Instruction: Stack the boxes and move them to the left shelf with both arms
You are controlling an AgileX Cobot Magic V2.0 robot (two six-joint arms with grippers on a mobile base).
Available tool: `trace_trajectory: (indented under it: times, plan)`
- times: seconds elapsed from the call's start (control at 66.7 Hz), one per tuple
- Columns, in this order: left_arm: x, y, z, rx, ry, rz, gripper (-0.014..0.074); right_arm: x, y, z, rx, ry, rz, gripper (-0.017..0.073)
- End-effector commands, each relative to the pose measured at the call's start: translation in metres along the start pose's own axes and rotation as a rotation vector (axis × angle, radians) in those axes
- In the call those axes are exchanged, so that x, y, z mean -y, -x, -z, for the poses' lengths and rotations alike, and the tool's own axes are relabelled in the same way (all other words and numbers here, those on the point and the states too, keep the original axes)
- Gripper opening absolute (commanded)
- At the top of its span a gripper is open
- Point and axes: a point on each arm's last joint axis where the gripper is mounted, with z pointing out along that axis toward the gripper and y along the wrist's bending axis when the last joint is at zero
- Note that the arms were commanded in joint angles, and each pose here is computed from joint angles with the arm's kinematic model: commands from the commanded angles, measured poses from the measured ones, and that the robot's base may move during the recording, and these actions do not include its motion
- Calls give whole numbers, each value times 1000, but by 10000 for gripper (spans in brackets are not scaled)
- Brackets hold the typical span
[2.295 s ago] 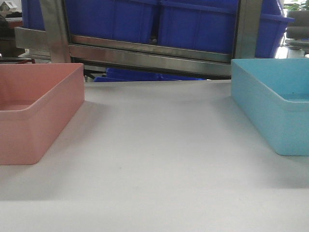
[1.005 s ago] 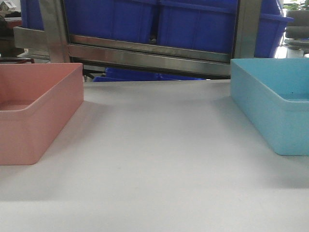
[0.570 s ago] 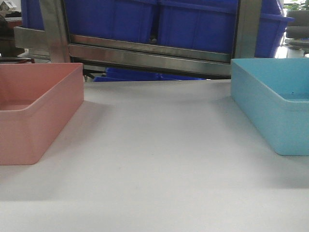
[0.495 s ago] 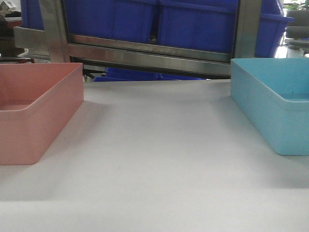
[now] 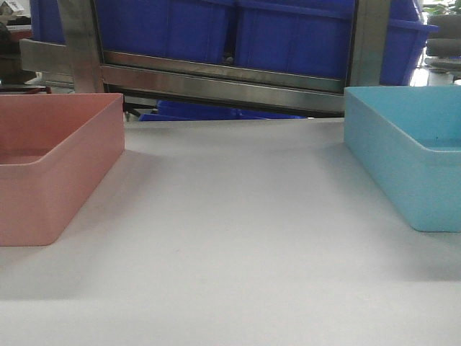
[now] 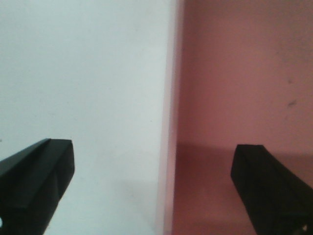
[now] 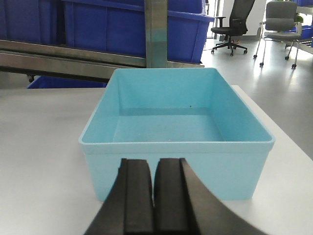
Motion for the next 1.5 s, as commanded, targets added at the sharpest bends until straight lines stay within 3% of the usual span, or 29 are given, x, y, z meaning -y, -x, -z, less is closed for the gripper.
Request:
trace_trajectory:
  times: [0.0,0.15,0.45,0.675,0.825,0.9,1.02,1.215,1.32,1.485]
  plan:
    - [4,13,10,79,8,-10,553,-1,16,3,133,5,10,55]
    - [1,9,-13,21,-4,-5,493,-1,16,3,133,5,10,55]
    - [-1,6,-20,-15,0,-13,-23,-1,16,3,133,5,10,55]
    - [2,7,-14,-22,-9,-13,-2,-1,16,3,133,5,10,55]
    - [8,19,10,17,-10,80,-3,-1,16,3,133,5,10,55]
    - [14,25,27,19,-23,86,-3,-1,16,3,133,5,10,55]
    - [38,33,59,5,-48,73,-3,-1,16,3,133,5,10,55]
    - [85,36,95,35,-87,215,-3,-1,16,3,133,5,10,55]
    - [115,37,108,68,-116,252,-3,-1,16,3,133,5,10,55]
    - [169,34,116,93,-145,246,-3,-1,16,3,133,5,10,55]
